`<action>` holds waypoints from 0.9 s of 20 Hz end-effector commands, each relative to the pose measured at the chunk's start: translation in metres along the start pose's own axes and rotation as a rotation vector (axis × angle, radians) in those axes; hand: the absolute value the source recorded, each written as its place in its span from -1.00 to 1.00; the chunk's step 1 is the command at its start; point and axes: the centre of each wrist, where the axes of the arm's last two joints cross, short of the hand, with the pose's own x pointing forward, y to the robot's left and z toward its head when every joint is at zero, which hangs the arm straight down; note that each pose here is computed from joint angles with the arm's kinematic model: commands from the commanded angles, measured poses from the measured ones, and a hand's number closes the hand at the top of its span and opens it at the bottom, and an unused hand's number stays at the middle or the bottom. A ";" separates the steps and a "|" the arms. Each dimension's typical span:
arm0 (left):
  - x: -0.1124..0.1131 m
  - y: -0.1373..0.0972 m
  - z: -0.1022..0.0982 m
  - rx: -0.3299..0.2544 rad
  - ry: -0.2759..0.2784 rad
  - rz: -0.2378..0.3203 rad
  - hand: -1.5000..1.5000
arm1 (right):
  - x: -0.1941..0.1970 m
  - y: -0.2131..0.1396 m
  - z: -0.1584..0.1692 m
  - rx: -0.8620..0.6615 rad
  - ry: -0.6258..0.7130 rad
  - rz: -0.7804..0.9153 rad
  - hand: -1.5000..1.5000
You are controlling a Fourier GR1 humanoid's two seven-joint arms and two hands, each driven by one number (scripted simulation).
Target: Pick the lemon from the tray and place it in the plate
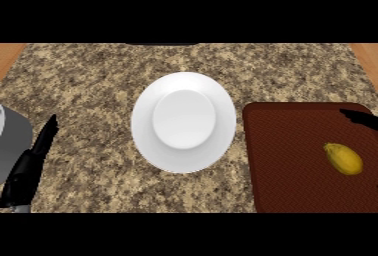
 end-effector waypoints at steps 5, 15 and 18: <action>0.010 -0.008 -0.007 0.000 0.012 0.015 0.00 | -0.007 0.011 -0.015 0.122 -0.028 -0.002 -1.00; 0.001 0.006 -0.010 -0.003 -0.003 -0.001 0.00 | -0.036 0.033 -0.025 0.130 -0.026 -0.003 -1.00; -0.005 0.003 0.012 -0.012 0.002 0.028 0.00 | -0.024 0.037 -0.035 0.106 -0.102 -0.041 1.00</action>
